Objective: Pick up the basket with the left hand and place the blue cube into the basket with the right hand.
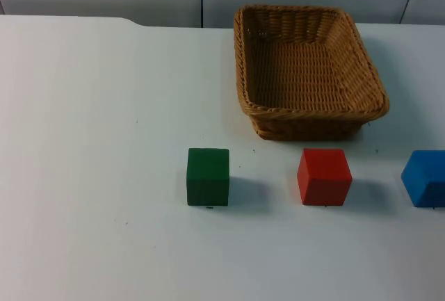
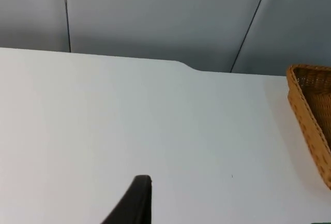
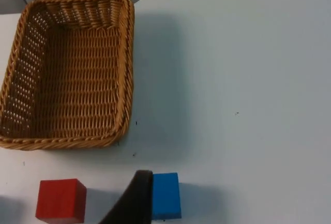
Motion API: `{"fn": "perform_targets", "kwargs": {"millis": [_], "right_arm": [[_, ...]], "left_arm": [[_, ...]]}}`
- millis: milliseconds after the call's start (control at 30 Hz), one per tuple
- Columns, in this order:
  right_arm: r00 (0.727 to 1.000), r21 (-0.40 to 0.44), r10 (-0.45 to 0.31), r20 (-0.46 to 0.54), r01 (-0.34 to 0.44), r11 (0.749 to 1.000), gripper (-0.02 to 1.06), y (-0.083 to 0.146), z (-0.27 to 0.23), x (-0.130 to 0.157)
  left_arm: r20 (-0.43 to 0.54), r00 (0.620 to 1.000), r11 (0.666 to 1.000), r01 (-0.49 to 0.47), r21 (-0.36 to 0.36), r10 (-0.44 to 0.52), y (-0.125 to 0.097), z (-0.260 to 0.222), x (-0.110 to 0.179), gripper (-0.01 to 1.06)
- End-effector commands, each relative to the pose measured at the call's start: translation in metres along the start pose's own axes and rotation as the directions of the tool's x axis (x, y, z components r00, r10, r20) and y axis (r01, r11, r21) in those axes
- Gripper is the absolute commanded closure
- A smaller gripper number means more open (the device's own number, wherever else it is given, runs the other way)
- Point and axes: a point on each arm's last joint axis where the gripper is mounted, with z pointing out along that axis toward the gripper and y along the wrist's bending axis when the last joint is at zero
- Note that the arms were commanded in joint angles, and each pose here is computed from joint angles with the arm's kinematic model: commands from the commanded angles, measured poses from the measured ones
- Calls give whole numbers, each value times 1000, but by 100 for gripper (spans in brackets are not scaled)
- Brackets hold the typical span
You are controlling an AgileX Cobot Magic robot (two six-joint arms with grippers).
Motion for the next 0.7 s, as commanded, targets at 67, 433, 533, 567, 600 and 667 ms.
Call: {"fn": "perform_targets", "kwargs": {"millis": [67,433,533,567,600,667], "right_arm": [[1000,-49,-11,-27,9,999,1,4,31,-15],[987,-58,-29,-156,20,998,2,3,86,-15],[979,-59,-27,-201,15,998,2,3,103,-12],[977,-59,-26,-212,14,998,2,3,106,-11],[977,-59,-26,-212,14,998,2,3,106,-11],[972,-60,-28,-234,14,998,2,3,113,-9]], "left_arm": [[-22,999,999,-32,18,32,0,28,-17,0],[-133,990,996,-42,83,53,2,96,-32,0],[-167,985,992,-18,128,40,2,122,-36,0],[-171,985,990,-10,138,34,1,128,-38,0],[-171,985,990,-10,138,34,1,128,-38,0],[-183,983,987,0,162,30,1,143,-40,0]]}}
